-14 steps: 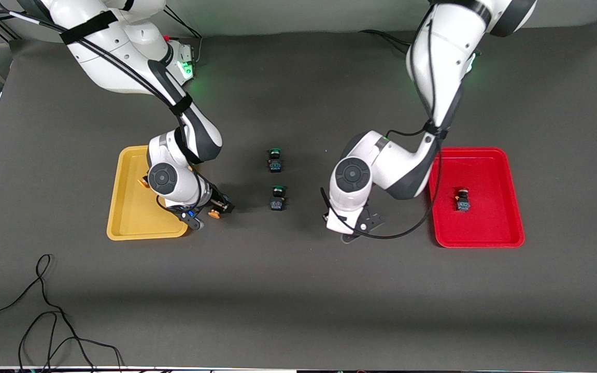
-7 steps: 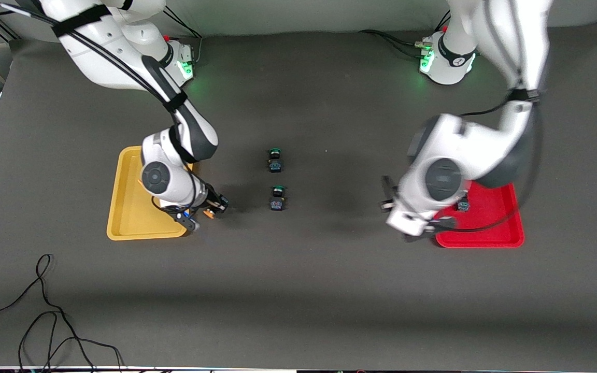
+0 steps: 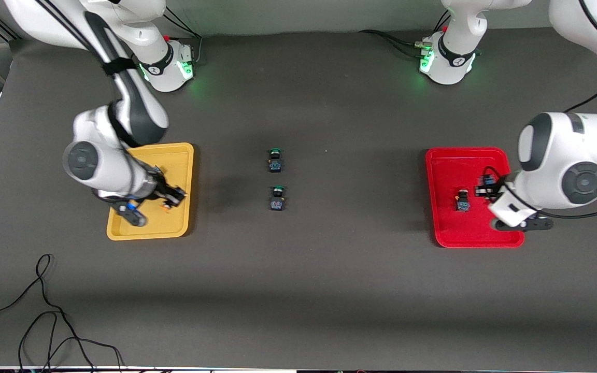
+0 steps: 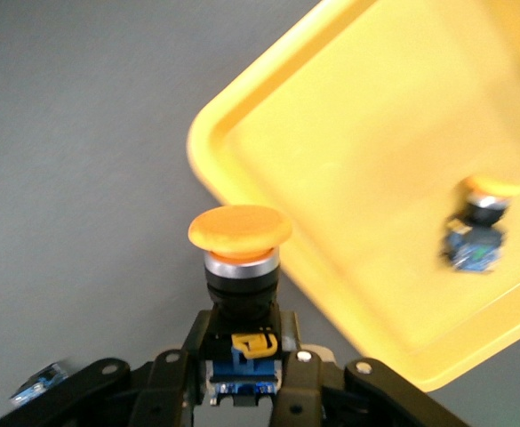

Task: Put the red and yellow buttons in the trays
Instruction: 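Place the yellow button while the left gripper places the red button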

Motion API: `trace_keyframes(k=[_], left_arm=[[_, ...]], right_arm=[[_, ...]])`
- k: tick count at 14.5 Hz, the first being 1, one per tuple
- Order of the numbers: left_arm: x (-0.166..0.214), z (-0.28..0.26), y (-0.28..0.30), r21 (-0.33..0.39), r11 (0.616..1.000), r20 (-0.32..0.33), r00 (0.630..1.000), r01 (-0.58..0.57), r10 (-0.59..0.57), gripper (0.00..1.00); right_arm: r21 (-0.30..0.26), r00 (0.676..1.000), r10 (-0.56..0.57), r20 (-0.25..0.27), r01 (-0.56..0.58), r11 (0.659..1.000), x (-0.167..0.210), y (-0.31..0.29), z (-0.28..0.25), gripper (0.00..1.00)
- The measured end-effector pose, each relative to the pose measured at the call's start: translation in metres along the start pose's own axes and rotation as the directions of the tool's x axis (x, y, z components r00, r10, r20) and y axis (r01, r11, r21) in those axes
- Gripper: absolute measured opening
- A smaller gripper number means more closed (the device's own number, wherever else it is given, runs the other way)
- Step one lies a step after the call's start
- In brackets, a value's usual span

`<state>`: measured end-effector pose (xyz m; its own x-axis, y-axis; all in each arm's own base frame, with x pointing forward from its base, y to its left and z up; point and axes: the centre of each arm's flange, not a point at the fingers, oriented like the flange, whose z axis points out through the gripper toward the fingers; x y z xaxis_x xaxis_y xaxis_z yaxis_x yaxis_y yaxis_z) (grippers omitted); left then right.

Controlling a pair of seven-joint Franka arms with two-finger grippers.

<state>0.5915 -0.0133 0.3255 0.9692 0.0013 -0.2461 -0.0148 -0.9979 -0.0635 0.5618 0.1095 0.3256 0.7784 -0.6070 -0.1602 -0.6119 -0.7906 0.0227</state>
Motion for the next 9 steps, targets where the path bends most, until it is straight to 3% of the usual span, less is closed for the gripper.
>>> trace_keyframes(k=[2,5,9], left_arm=[[-0.001,0.037,-0.021,0.027,0.999,-0.062,0.998,-0.027,0.028,0.35],[-0.014,0.104,-0.037,0.047,0.997,-0.129,0.989,-0.066,0.072,0.35],[-0.019,0.141,-0.043,0.037,0.996,-0.146,0.985,-0.087,0.091,0.39]], right_arm=[[-0.003,1.000,-0.027,0.010,0.028,1.000,0.015,0.027,0.012,0.33],[0.029,0.996,-0.085,-0.035,0.086,0.996,0.013,0.044,0.052,0.33],[0.021,0.994,-0.107,-0.023,0.108,0.994,0.010,0.061,0.102,0.33]])
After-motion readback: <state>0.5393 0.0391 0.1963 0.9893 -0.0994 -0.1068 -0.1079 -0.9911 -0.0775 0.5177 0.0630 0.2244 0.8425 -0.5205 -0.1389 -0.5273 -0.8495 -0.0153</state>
